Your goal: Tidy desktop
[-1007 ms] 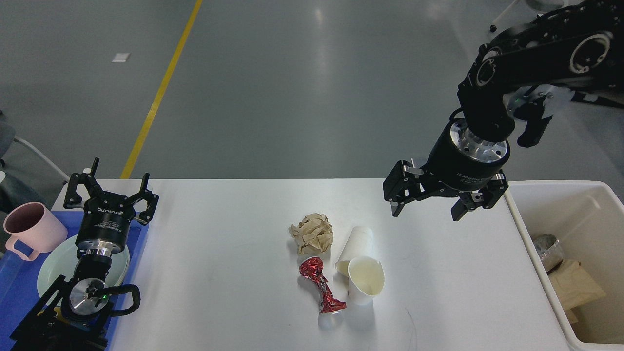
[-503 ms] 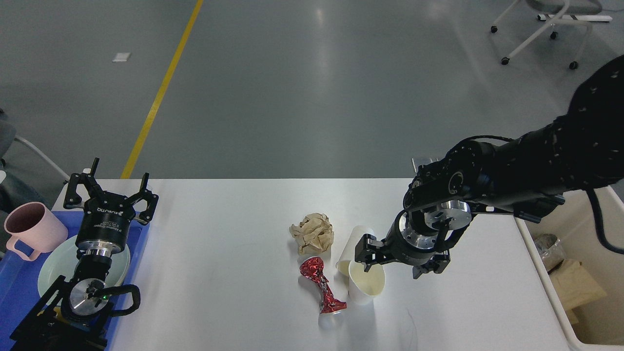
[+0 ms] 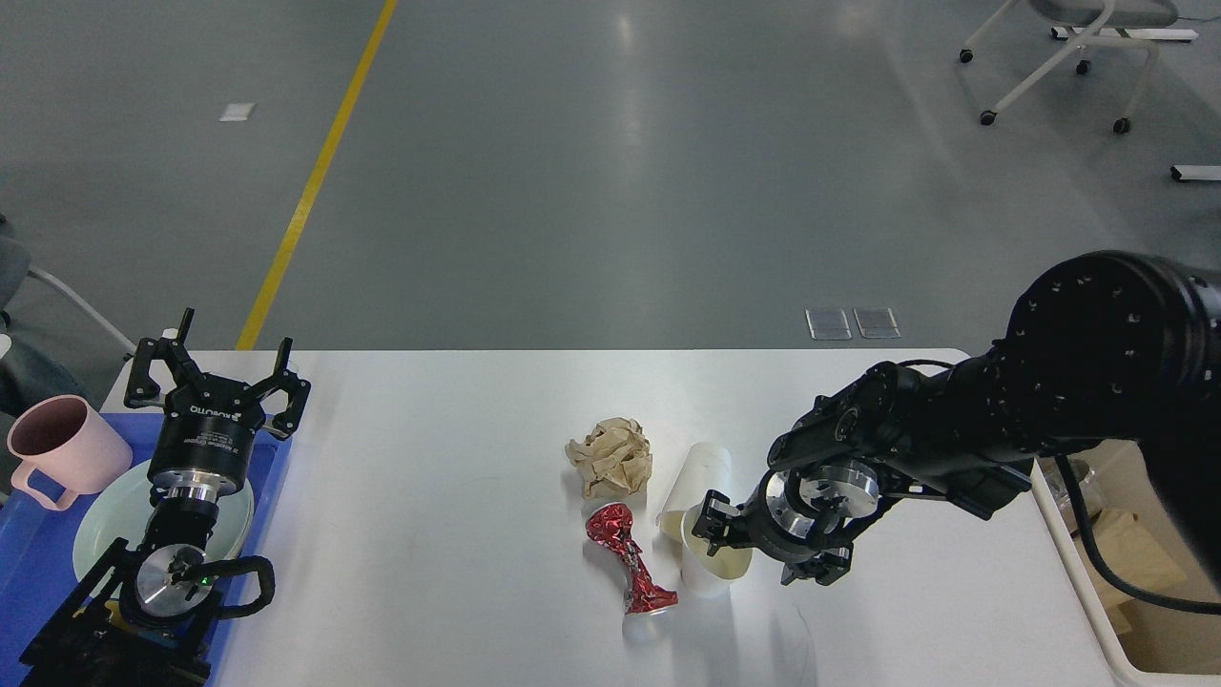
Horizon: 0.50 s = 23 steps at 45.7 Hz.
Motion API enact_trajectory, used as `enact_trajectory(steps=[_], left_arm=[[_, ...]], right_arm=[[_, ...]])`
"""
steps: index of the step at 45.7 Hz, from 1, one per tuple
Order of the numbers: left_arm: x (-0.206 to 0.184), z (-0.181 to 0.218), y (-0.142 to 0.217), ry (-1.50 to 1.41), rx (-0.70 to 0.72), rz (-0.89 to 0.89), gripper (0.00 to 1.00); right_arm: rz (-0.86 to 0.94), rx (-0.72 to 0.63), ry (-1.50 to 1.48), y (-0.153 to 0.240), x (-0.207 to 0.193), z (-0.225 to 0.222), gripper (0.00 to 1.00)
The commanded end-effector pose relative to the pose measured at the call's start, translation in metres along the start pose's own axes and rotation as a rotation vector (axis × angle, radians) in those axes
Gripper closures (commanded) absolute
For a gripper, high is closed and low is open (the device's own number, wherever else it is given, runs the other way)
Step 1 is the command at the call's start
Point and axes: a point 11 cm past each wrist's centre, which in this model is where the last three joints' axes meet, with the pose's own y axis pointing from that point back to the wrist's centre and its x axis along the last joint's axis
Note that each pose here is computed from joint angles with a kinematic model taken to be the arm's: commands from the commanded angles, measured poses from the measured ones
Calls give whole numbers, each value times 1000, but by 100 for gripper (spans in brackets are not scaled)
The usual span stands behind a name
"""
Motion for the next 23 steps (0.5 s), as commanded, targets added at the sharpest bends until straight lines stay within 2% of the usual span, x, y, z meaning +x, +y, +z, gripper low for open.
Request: enact_trajectory(steps=[1, 3, 4, 23], left_arm=[[0, 0, 0, 0, 0, 0, 3], [0, 0, 0, 0, 0, 0, 3], [0, 0, 0, 0, 0, 0, 4], [0, 0, 0, 0, 0, 0, 3]], right_arm=[[-12, 4, -30, -1, -3, -1, 87], [-13, 4, -28, -1, -4, -1, 98], [-14, 4, -28, -1, -4, -2, 100], [49, 8, -110, -1, 2, -1, 100]])
